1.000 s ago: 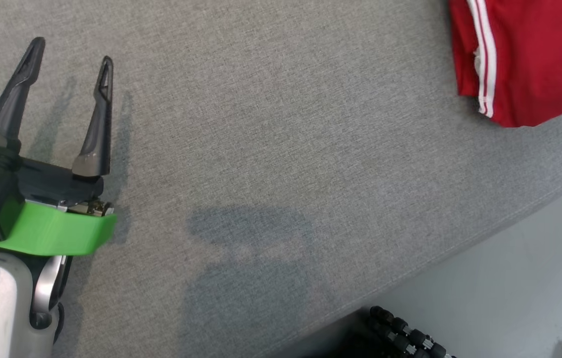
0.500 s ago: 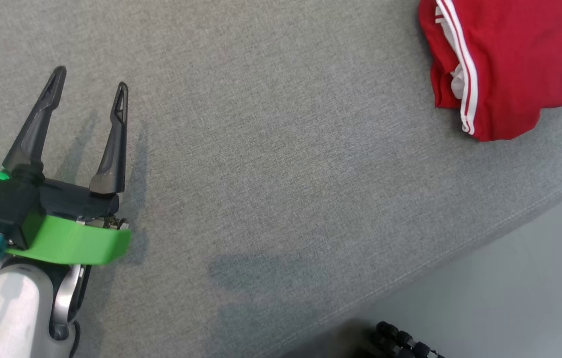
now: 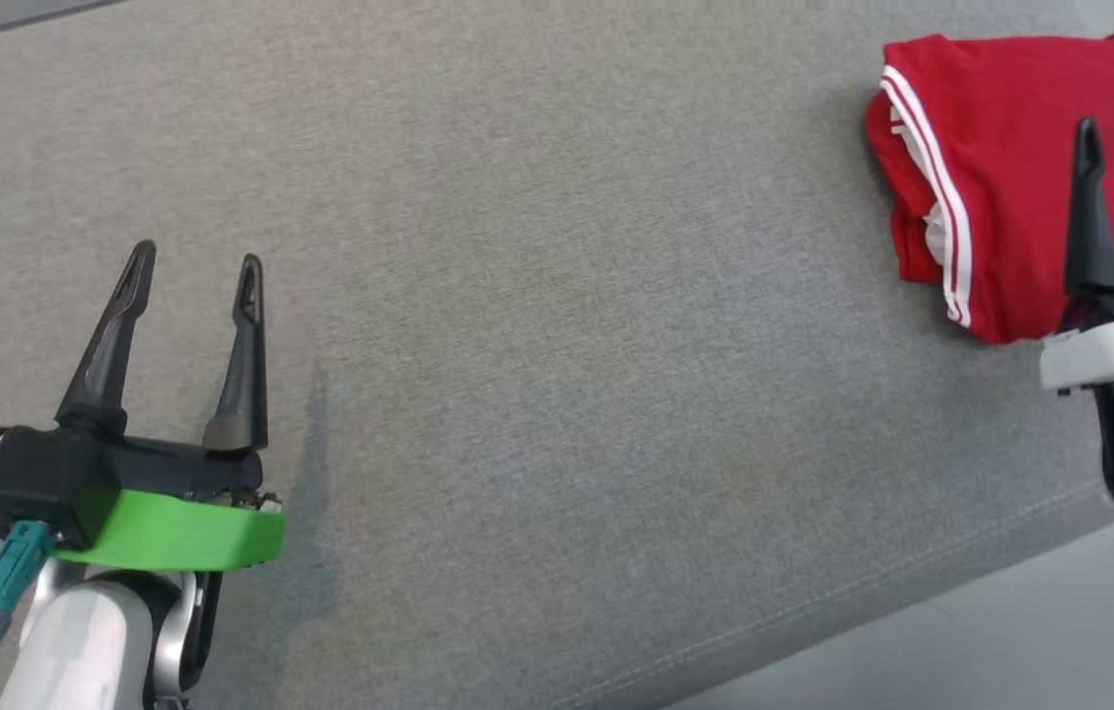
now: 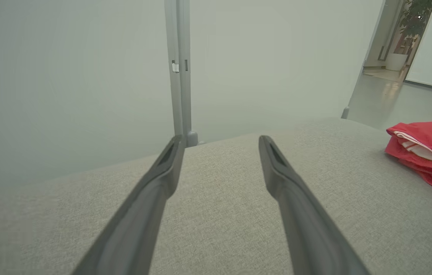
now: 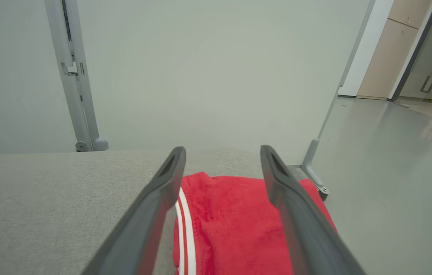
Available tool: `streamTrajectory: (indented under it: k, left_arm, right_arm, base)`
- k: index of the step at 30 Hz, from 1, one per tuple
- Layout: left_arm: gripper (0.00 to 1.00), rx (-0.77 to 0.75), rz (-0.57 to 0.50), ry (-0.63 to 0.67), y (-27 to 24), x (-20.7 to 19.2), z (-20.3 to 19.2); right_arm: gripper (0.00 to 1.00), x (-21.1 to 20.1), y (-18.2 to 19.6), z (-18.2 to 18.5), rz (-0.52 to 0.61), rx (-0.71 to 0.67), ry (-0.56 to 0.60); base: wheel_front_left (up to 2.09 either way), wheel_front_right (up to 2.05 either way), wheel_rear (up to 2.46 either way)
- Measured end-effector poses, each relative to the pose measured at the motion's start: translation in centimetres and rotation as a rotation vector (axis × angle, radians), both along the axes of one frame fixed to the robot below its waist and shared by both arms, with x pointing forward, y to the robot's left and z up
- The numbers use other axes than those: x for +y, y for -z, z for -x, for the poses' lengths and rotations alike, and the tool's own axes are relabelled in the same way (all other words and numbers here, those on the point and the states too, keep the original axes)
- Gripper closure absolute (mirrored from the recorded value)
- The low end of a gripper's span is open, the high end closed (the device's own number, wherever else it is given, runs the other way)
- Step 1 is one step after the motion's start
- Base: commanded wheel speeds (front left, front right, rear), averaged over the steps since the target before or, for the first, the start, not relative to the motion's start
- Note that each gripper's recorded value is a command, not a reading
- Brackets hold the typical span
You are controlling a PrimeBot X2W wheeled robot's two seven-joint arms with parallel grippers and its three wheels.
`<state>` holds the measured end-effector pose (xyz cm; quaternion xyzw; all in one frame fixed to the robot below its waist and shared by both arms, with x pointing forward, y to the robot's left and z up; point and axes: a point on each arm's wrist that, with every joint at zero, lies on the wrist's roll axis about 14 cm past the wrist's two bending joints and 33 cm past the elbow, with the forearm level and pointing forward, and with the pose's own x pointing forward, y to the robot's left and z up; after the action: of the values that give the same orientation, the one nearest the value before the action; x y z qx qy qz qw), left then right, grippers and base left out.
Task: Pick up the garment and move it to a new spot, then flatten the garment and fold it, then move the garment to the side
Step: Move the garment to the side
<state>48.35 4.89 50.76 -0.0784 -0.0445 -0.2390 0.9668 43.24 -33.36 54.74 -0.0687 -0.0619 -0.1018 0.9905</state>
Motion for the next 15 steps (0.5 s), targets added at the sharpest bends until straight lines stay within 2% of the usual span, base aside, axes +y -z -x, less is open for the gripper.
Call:
streamTrajectory:
  k: [7, 15]
  left_arm:
    - [0.0, -0.011, -0.021, -0.161, -1.2, 5.0, 1.8]
    - [0.0, -0.02, -0.036, -0.283, -2.3, 9.5, 4.4]
  right_arm:
    - [0.0, 6.1, -0.7, -0.6, -0.07, -0.027, -0.135]
    - [0.0, 12.0, -0.8, -0.2, -0.123, -0.02, -0.278]
  base:
    - [0.0, 0.0, 0.0]
    - [0.0, 0.0, 0.0]
